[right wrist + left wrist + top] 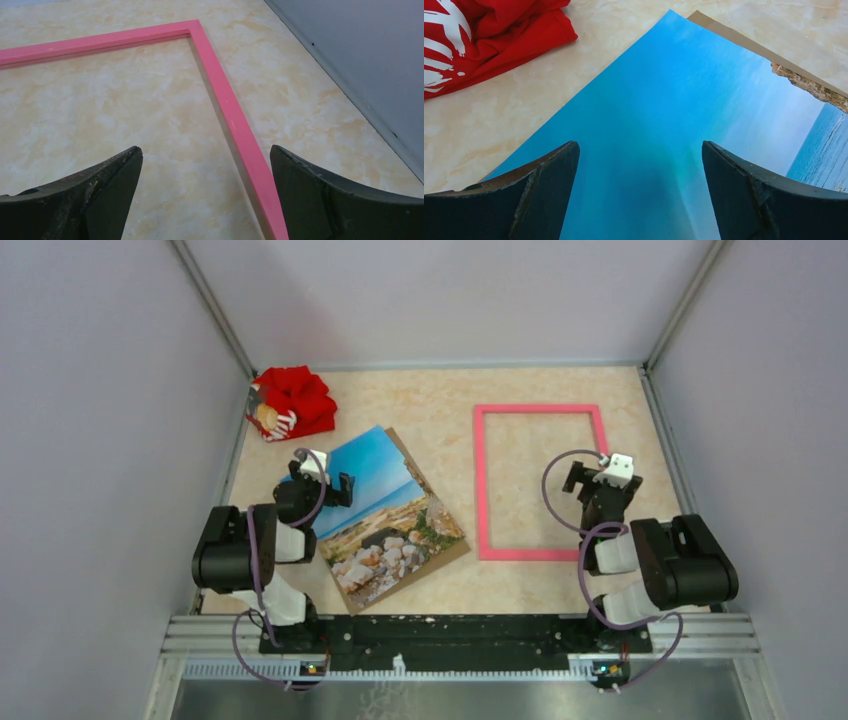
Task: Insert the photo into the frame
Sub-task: Pick up the photo frame from the center of the board.
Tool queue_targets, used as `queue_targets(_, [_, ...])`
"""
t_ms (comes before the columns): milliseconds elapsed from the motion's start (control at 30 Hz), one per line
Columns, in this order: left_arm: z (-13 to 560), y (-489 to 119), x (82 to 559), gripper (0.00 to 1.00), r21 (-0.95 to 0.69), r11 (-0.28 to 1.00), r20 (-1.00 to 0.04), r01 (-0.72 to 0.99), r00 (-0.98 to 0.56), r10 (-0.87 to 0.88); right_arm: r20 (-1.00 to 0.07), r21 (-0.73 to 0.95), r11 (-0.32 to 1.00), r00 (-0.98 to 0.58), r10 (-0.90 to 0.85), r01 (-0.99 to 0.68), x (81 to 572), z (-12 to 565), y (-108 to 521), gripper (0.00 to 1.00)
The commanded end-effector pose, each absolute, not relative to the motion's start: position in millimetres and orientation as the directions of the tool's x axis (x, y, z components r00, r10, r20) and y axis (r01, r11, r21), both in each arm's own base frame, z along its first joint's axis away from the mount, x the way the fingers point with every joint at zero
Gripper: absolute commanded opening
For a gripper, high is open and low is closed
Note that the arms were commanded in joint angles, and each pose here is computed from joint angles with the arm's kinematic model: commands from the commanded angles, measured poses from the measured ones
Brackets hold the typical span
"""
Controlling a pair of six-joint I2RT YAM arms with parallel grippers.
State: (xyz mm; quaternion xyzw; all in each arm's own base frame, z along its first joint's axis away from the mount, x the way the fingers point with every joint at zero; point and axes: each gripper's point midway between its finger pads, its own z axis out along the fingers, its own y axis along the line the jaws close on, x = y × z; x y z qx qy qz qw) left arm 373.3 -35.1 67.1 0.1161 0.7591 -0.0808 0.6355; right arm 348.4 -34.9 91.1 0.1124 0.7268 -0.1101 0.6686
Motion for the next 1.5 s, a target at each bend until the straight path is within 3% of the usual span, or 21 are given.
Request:
queue_targets(0, [88,-36,380,0.99,0.064,0.957,-0.992,0.282,-0.086,0.091,-1.000,0.022,0.953,-0.012,0.027,0.302,356,110,-33,0.99])
queue_targets(400, [89,-36,381,0.99,0.065,0.957,-0.992,0.282,-0.083,0.091,-0.999,0.025,0.946,-0.011,0.030,0.324,355,110,-36,0.99])
queue_targets(467, [91,-36,380,0.99,0.064,0.957,-0.993,0.282,-0.078,0.089,-0.999,-0.005,0.956,-0.038,0.007,0.293,360,117,-30,0.99])
queue_targets(567, [101,-30,387,0.99,0.047,0.970,-0.995,0.237,-0.075,0.067,-0.991,-0.010,0.922,-0.124,0.041,0.386,372,143,-34,0.99])
queue_targets(633, [100,-24,400,0.99,0.036,0.975,-0.983,0.221,-0.166,0.074,-0.970,0.068,0.873,-0.171,0.170,0.484,374,156,-42,0.99])
queue_targets(800, [94,-17,428,0.99,0.025,0.967,-0.857,0.253,-0.493,0.151,-0.867,0.348,0.801,-0.157,0.473,0.487,382,176,-29,0.99])
queue_targets(867, [93,-13,429,0.99,0.013,0.968,-0.797,0.251,-0.581,0.162,-0.845,0.384,0.819,-0.196,0.498,0.428,389,179,-13,0.99])
queue_targets(1000, [103,-18,420,0.99,-0.008,0.959,-0.782,0.282,-0.600,0.169,-0.827,0.338,0.889,-0.353,0.438,0.309,403,175,37,0.99])
queue_targets(1133, [111,-26,407,0.99,-0.042,0.945,-0.766,0.324,-0.618,0.178,-0.828,0.102,0.953,-0.506,0.241,0.287,400,153,104,0.99])
queue_targets(1267, [114,-31,391,0.99,-0.064,0.932,-0.743,0.356,-0.641,0.194,-0.761,-0.063,0.992,-0.648,0.022,0.107,393,124,170,0.99])
queue_targets(1467, [125,-31,376,0.99,-0.053,0.927,-0.747,0.371,-0.631,0.210,-0.698,-0.072,0.997,-0.712,-0.076,-0.035,387,87,222,0.99])
